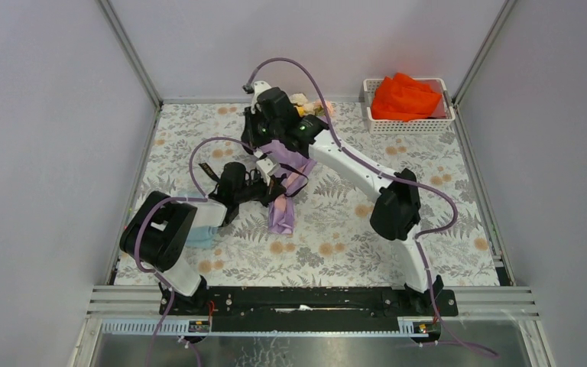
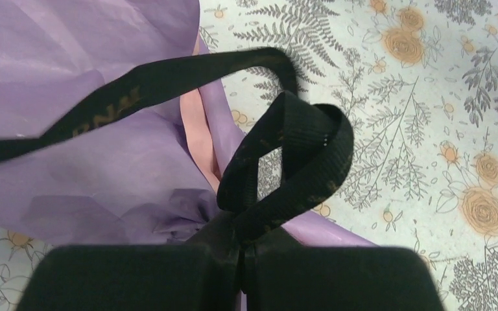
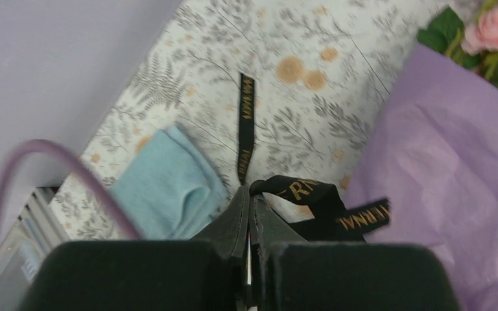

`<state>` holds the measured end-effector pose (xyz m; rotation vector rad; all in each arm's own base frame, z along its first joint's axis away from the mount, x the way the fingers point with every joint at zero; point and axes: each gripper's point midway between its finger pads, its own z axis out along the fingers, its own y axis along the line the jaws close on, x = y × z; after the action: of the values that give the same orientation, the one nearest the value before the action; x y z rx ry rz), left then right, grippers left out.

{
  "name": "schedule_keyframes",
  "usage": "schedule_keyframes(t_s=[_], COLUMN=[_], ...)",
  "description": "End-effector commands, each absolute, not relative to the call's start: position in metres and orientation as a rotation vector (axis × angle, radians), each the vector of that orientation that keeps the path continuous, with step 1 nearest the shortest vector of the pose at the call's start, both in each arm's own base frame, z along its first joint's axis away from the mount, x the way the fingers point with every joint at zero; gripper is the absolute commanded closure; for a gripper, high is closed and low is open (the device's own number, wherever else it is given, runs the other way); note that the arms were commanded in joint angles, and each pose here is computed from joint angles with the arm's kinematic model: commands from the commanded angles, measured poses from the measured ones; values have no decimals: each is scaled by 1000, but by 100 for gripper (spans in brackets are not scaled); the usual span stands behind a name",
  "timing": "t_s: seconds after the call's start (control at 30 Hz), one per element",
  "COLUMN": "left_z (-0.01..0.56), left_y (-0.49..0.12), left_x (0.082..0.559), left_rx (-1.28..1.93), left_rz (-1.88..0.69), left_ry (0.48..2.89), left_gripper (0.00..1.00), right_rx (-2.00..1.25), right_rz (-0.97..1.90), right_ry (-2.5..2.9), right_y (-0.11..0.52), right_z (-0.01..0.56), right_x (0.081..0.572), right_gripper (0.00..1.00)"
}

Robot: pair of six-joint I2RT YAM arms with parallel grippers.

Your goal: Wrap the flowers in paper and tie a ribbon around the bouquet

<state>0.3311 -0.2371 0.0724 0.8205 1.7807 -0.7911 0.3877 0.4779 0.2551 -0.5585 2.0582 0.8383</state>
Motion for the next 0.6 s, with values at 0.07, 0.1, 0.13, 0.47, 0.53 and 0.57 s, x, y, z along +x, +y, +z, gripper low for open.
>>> schedule_keyframes(t_s=[0.07, 0.1, 0.13, 0.47, 0.53, 0.57], left_z=[87, 86, 87, 87, 87, 88], left_y=[-242, -243, -243, -241, -242, -242], left_x=[329, 329, 329, 335, 335, 336], left_rx=[853, 853, 853, 829, 827, 827], left_rz=[-797, -799, -800, -777, -782, -782], left_ry=[1695, 1696, 1693, 1708, 1709, 1705], left_gripper=[100, 100, 100, 100, 100, 100], right_rx=[-337, -293, -253, -251, -300, -329], right_rz=[794, 804, 820, 946, 963, 980], right_ry=[1967, 1955, 1940, 1881, 1923, 1937], right_y=[428, 416, 407, 422, 445, 456], right_z=[291, 295, 300, 305, 282, 274], right_x=[431, 440, 448, 471, 461, 454], right_gripper=[100, 100, 100, 100, 100, 100])
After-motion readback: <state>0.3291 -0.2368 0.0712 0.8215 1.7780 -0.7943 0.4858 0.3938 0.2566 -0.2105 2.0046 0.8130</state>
